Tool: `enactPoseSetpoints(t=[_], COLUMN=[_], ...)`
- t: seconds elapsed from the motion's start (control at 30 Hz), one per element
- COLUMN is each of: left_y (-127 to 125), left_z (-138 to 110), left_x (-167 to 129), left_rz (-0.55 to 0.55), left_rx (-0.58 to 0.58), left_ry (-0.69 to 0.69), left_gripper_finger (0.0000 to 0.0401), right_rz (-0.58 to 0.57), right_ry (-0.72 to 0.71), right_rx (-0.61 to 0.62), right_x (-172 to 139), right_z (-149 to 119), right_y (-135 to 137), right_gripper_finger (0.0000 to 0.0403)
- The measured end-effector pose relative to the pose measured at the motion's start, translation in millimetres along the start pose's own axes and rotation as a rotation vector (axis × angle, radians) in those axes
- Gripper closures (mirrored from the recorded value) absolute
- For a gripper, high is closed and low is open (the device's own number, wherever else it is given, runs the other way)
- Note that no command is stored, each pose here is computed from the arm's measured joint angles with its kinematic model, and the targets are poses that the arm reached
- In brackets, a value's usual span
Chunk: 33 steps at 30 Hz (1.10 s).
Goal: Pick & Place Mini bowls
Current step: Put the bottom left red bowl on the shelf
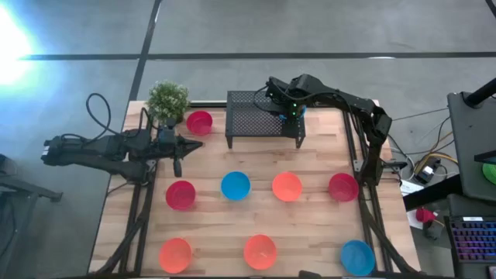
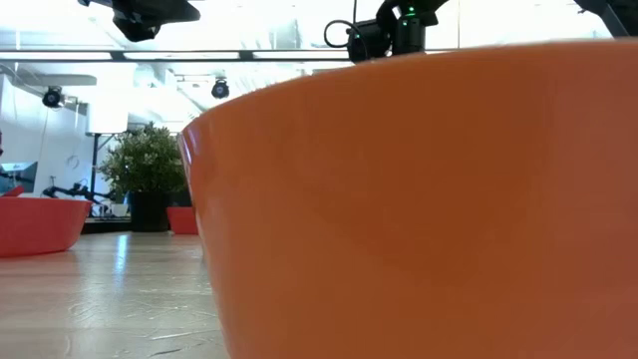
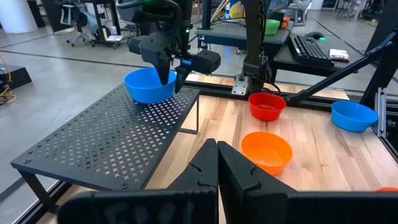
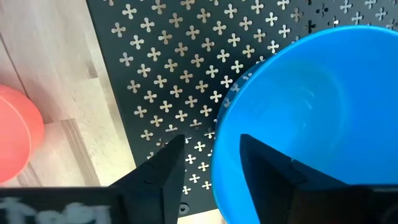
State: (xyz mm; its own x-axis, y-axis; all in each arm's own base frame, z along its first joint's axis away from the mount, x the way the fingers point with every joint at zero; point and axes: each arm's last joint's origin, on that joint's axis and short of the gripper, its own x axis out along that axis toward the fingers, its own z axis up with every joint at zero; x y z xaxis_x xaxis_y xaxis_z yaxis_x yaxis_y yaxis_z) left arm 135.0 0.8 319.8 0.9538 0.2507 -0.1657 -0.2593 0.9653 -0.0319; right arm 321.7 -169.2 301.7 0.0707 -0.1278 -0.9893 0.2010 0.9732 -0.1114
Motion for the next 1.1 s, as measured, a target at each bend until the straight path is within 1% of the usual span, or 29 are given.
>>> enactPoseSetpoints(t=[0.13,0.27,0.47,0.67,0.8,0.93,1.1], left_y=[0.1,0.0,0.1,0.1,0.4,1.4,1.7], left_z=[0.0,0.0,0.0,0.0,0.0,0.1,-1.7], left_x=[0.0,0.0,0.0,0.0,0.0,0.0,-0.1], left_rz=[0.001,0.001,0.0,0.001,0.014,0.046,0.055], left_rx=[0.0,0.0,0.0,0.0,-0.002,-0.036,-0.085], left_ry=[0.0,0.0,0.0,0.0,-0.001,-0.004,0.011], left_gripper_finger=[0.0401,0.0401,0.0401,0.0401,0.0401,0.0401,0.0401], right_rz=[-0.004,-0.014,-0.023,-0.037,-0.046,-0.041,-0.033], right_ry=[-0.021,-0.06,-0.097,-0.186,-0.255,-0.315,-0.395], right_rx=[0.03,0.054,0.064,0.13,0.123,0.14,0.136], right_x=[-6.7,-20.5,-50.3,-86.7,-108.8,-127.7,-146.4], right_z=[1.4,3.5,0.9,-7.0,-15.8,-28.3,-44.2], right_y=[-0.9,-2.7,-3.9,-2.0,6.0,17.7,34.8], right_gripper_finger=[0.0247,0.0251,0.0259,0.0264,0.0263,0.0259,0.0261])
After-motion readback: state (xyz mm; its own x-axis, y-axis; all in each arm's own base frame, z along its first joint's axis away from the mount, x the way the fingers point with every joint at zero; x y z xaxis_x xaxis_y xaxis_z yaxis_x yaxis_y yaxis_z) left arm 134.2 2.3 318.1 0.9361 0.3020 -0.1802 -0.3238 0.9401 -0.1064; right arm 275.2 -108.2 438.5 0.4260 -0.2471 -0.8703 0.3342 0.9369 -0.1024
